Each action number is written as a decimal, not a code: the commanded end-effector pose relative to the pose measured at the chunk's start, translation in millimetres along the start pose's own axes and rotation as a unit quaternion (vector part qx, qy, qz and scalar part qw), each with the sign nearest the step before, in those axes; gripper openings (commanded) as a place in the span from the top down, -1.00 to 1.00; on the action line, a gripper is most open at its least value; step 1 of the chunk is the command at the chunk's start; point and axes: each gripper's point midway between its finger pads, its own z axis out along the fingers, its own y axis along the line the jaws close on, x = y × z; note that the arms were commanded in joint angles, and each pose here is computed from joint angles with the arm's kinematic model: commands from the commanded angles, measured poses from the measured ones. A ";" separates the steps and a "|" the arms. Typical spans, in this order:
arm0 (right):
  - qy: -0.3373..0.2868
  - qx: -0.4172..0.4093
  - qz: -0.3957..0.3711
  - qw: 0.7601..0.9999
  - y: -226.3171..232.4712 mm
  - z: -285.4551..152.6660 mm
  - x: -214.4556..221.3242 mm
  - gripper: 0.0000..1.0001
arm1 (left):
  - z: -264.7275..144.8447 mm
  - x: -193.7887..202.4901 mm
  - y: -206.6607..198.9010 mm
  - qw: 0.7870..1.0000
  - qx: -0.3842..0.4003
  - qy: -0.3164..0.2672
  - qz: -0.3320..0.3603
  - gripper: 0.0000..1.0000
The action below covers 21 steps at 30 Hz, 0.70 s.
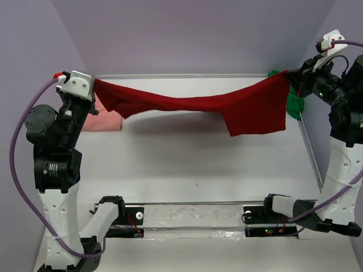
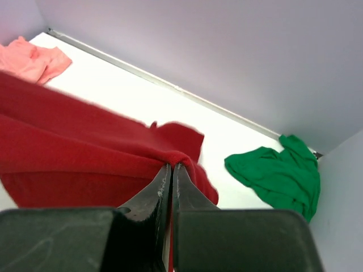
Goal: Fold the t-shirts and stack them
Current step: Flatten the tshirt out
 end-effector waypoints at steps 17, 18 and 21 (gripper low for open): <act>-0.001 0.001 0.029 1.000 -51.5 78.2 2.9 1.00 | 86.5 12.2 15.8 1.000 0.003 0.005 -0.006 1.00; 0.022 -0.004 0.044 0.999 -62.6 102.0 24.2 1.00 | 97.5 21.5 16.9 1.000 0.002 0.013 -0.008 1.00; 0.042 -0.006 0.053 0.998 -81.4 136.2 49.3 1.00 | 139.1 58.2 17.0 0.999 0.005 0.042 -0.020 1.00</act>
